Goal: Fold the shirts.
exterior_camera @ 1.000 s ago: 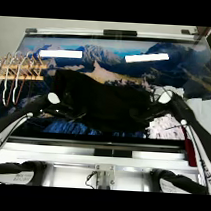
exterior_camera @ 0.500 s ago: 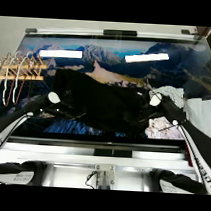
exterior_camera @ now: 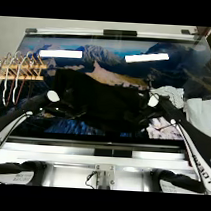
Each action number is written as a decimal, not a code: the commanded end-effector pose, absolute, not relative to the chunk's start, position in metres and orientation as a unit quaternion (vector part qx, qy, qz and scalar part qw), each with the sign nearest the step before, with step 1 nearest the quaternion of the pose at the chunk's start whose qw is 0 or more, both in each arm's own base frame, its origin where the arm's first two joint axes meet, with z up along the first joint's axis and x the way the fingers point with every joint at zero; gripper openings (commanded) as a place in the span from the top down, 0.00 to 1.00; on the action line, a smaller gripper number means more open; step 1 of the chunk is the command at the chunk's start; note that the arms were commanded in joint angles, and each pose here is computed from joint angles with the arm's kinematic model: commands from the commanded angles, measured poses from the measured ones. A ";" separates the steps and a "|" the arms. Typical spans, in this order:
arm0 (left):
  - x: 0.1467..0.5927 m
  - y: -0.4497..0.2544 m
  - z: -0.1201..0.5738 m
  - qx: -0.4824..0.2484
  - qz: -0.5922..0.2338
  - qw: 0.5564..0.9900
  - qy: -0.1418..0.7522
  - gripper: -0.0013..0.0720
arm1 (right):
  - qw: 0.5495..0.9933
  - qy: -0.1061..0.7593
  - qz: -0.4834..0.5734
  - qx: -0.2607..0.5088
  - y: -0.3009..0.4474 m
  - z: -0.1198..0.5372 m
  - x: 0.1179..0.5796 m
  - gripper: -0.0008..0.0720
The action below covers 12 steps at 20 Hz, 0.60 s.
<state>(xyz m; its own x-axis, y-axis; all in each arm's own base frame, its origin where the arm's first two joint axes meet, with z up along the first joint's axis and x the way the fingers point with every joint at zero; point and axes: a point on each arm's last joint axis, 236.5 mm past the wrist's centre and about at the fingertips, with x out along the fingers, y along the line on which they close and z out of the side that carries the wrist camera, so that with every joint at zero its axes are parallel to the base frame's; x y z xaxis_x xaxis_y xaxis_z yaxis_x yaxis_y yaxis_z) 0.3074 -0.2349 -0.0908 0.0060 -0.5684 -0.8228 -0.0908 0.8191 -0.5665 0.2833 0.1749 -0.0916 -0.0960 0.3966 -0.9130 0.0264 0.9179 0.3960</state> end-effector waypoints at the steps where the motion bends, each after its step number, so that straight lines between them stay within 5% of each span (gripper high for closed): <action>1: 0.307 -0.235 -0.090 -0.241 -0.181 0.666 0.683 0.91 | 0.672 0.710 0.122 0.173 0.178 -0.094 0.298 0.90; 2: 0.307 -0.234 -0.090 -0.240 -0.182 0.666 0.683 0.82 | 0.676 0.705 0.126 0.173 0.179 -0.090 0.300 0.90; 4: 0.306 -0.227 -0.082 -0.227 -0.205 0.659 0.687 0.31 | 0.697 0.682 0.148 0.162 0.181 -0.070 0.307 0.90; 5: 0.307 -0.224 -0.075 -0.219 -0.222 0.654 0.689 0.21 | 0.713 0.664 0.156 0.162 0.181 -0.054 0.313 0.90; 12: 0.315 -0.220 -0.063 -0.206 -0.248 0.650 0.688 0.21 | 0.763 0.587 0.165 0.214 0.192 0.010 0.337 0.90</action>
